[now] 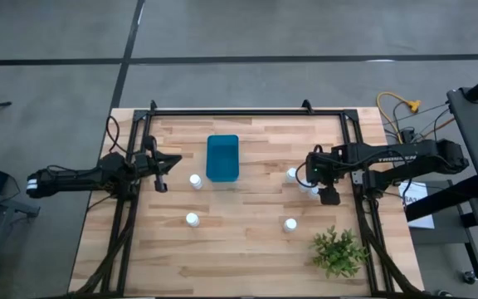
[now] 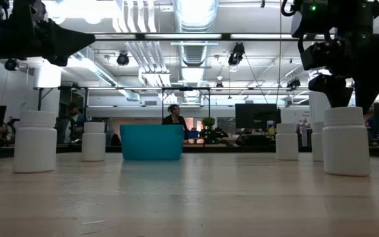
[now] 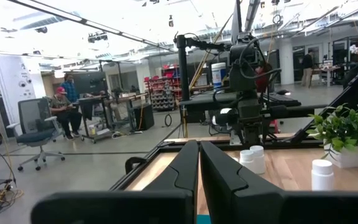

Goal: Pick and place pill bottles into a basket
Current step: Put the white medicine bottle into the blue bin

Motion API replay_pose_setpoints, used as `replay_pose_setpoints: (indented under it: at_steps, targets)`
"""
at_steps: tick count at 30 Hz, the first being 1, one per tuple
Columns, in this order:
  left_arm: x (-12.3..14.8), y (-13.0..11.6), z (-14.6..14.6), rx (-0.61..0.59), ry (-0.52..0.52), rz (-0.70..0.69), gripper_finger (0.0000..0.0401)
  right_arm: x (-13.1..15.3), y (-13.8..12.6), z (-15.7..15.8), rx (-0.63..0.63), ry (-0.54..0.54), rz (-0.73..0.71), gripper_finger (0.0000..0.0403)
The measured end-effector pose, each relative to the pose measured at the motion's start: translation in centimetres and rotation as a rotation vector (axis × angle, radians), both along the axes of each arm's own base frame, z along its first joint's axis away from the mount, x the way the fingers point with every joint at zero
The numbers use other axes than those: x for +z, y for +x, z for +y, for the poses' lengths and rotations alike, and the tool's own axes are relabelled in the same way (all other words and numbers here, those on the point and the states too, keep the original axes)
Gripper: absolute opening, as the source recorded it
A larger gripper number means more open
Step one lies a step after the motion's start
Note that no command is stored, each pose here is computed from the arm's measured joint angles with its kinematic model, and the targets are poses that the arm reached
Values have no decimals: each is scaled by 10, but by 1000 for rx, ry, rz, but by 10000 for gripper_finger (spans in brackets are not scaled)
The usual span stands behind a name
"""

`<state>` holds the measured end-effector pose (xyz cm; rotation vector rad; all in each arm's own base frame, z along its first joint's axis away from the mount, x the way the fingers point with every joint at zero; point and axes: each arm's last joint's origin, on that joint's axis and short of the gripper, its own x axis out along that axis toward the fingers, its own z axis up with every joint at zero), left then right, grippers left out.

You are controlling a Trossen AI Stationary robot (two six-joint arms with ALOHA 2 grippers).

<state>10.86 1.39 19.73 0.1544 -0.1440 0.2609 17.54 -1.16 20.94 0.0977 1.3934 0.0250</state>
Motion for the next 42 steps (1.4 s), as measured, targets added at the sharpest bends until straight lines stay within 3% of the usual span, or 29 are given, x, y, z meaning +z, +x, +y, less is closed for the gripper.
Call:
replay_pose_setpoints:
  at_steps: [42]
  targets:
    - [-1, 0, 0, 0, -2, 7, 1, -15, 10, 3, 18, 5, 66, 257]
